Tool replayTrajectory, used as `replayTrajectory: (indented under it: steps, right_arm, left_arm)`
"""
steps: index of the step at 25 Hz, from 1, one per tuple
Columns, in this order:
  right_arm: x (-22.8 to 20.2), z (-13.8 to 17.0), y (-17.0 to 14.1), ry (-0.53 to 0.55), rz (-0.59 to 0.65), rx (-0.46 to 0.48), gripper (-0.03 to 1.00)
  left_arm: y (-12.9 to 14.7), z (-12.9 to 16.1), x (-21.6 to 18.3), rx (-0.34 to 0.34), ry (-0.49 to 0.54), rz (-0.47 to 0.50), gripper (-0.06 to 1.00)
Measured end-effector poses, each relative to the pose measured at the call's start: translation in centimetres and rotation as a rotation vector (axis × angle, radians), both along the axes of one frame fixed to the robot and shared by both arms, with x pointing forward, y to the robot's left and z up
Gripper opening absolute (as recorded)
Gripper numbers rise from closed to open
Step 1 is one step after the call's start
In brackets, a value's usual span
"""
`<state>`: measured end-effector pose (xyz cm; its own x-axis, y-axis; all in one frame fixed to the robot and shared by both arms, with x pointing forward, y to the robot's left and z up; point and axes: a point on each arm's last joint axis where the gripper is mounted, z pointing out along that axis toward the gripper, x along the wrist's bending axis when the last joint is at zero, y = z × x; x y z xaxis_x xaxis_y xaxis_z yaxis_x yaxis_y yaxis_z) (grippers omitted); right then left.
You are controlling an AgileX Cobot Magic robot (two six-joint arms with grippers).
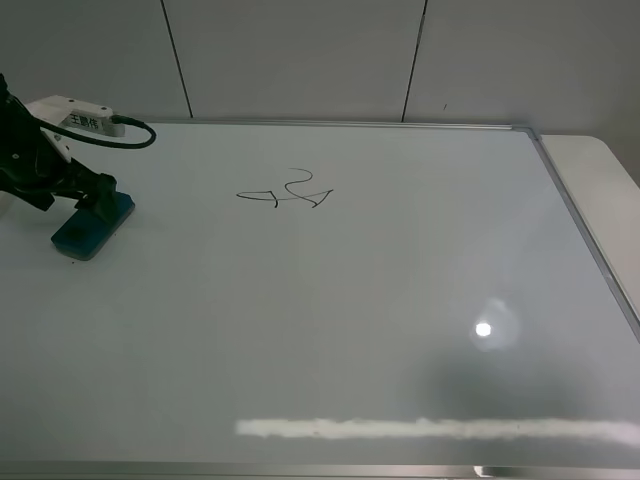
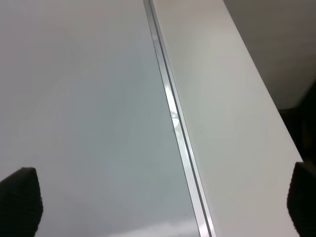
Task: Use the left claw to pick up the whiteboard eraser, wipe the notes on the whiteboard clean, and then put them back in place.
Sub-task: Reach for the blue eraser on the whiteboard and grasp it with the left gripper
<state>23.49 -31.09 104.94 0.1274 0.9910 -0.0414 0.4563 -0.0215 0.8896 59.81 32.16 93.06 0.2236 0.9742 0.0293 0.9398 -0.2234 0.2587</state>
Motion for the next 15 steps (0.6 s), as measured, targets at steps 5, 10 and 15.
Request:
replayTrajectory:
  steps: [5,10,15]
  right_arm:
    - [0.0,0.0,0.0,0.0,0.0,0.0,0.99]
    - [0.0,0.0,0.0,0.0,0.0,0.0,0.99]
    - [0.0,0.0,0.0,0.0,0.0,0.0,0.99]
  left_arm:
    - [0.09,-0.63,0.11,0.009,0.011,-0.003,0.99]
    - [0.25,-0.68,0.18,0.028,0.006,-0.003,0.99]
    - [0.34,-0.78,0.27,0.038,0.0,-0.006,0.99]
